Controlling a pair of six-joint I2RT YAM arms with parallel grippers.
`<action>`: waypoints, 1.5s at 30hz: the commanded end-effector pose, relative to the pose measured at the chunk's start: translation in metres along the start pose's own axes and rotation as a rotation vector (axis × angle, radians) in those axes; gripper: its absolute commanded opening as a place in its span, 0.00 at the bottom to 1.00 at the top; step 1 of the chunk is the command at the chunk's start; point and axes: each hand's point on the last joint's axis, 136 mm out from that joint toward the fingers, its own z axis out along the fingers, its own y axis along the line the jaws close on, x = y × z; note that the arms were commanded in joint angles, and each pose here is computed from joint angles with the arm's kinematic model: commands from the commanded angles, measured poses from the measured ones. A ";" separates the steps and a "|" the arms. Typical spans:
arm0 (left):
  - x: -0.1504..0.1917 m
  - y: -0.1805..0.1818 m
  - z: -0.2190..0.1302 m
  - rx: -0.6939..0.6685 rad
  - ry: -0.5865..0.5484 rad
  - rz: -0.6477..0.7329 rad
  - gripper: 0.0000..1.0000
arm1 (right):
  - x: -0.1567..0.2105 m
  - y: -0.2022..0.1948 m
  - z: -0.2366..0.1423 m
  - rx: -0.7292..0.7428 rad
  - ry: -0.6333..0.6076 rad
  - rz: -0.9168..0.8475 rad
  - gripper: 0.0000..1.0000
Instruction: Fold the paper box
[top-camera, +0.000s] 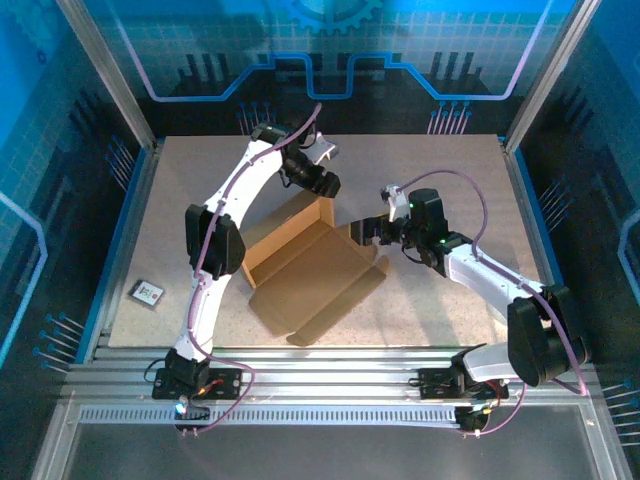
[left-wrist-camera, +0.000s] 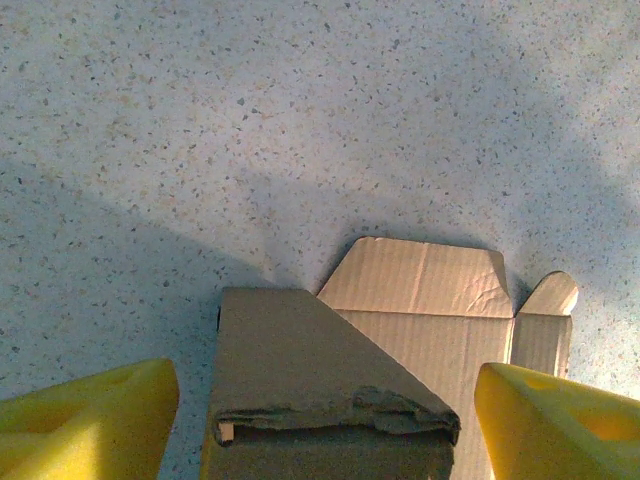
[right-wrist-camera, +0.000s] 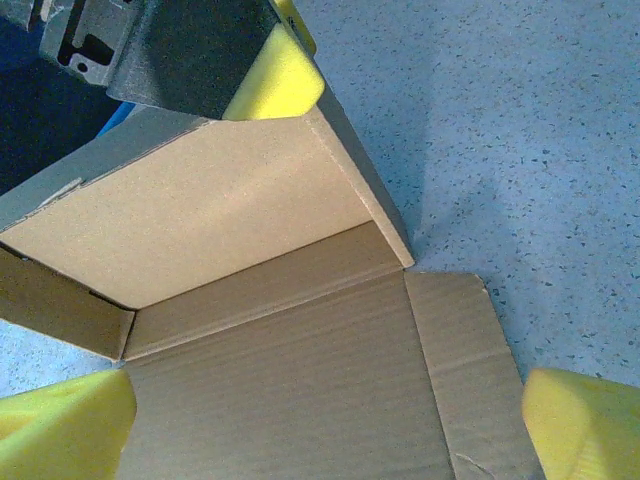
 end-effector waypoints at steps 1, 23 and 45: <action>0.008 -0.008 0.003 0.038 0.034 0.013 0.77 | -0.004 -0.004 -0.003 0.014 -0.014 0.006 1.00; 0.005 -0.005 -0.006 0.008 0.017 0.003 0.57 | -0.007 -0.010 -0.011 0.051 -0.038 0.003 1.00; -0.038 0.060 -0.076 0.309 -0.422 -0.602 0.54 | -0.056 -0.053 -0.112 0.215 -0.183 0.223 1.00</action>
